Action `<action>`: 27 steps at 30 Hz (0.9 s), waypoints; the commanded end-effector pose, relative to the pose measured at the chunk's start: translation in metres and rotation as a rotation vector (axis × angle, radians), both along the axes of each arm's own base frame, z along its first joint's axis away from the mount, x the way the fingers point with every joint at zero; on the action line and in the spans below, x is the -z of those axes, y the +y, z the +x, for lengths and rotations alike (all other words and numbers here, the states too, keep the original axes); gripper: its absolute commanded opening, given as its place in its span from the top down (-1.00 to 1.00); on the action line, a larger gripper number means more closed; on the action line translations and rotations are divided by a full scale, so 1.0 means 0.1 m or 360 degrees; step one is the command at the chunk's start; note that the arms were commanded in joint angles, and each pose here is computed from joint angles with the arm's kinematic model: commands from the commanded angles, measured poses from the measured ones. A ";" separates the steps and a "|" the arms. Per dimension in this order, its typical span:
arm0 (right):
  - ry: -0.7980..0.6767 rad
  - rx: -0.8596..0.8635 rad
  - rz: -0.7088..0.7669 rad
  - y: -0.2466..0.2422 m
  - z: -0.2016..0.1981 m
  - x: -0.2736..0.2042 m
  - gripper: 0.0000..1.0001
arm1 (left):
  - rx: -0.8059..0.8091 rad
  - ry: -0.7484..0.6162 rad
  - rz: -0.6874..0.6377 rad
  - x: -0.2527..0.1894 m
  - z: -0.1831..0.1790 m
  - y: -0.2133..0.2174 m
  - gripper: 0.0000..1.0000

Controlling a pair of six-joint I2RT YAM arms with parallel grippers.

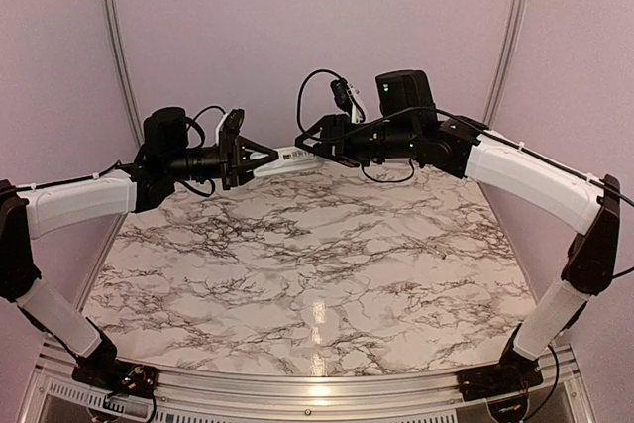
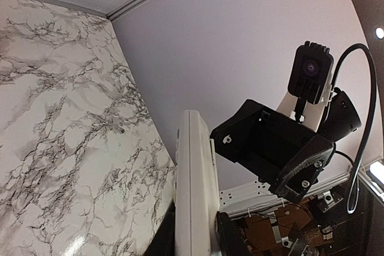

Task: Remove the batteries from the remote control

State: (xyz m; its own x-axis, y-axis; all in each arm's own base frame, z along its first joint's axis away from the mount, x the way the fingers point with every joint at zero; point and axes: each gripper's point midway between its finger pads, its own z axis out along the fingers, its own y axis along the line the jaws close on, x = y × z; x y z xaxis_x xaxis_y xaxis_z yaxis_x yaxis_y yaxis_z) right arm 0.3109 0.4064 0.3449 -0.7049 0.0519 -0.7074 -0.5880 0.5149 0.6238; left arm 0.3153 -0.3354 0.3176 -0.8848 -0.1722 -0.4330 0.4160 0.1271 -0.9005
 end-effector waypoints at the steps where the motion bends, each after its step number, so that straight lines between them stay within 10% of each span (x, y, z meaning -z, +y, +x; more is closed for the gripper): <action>1: 0.0170 -0.0183 -0.0138 0.23 -0.29 0.44 -0.11 | 0.0216 -0.0349 -0.0165 -0.60 -0.43 -0.10 1.00; 27: 0.0336 -0.0402 0.0261 0.08 -0.52 0.32 -0.11 | 0.0348 -0.0409 -0.0213 -0.68 -0.55 -0.13 1.00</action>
